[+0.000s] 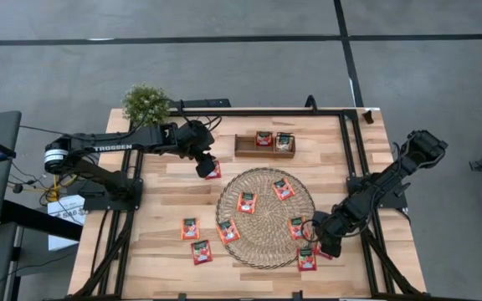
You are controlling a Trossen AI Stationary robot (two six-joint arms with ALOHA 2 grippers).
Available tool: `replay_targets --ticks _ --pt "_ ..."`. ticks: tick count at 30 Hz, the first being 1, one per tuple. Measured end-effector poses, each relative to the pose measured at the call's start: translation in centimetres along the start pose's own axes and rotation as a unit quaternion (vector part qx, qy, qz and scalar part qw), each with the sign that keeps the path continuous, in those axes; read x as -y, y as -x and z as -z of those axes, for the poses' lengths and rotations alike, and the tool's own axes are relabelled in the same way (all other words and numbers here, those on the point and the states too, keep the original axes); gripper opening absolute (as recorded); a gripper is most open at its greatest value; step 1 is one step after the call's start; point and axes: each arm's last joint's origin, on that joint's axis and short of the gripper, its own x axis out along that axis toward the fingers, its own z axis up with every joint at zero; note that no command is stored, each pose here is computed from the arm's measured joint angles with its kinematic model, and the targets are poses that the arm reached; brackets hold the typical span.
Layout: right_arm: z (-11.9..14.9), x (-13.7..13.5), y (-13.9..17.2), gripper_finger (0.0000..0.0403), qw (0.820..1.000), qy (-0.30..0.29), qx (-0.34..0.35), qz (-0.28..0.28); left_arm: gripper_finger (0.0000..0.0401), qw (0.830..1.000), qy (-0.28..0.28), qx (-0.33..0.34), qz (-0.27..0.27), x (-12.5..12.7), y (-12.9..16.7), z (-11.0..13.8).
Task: Pick & Place Tea
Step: Put the red tea bag into the middle section of the wooden organizer
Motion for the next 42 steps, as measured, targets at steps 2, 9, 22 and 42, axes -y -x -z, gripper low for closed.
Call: replay_targets --ticks 2,9,22,42 --pt "-0.1 0.2 0.0 0.0068 1.0 -0.005 -0.001 0.004 0.0182 1.0 0.0 0.0 0.0 0.0 0.0 0.0" --pt "0.1 0.5 0.0 0.0008 1.0 -0.006 -0.008 0.022 0.0182 1.0 0.0 0.004 0.001 0.0 0.0 -0.1" --pt "0.2 0.7 0.2 0.0001 0.999 -0.02 -0.009 0.032 0.0182 1.0 0.0 0.008 0.001 0.0 0.0 -0.2" --pt "1.6 1.9 4.2 0.0 0.999 -0.032 0.009 0.034 0.0182 1.0 0.001 0.014 0.002 0.0 0.0 -0.3"
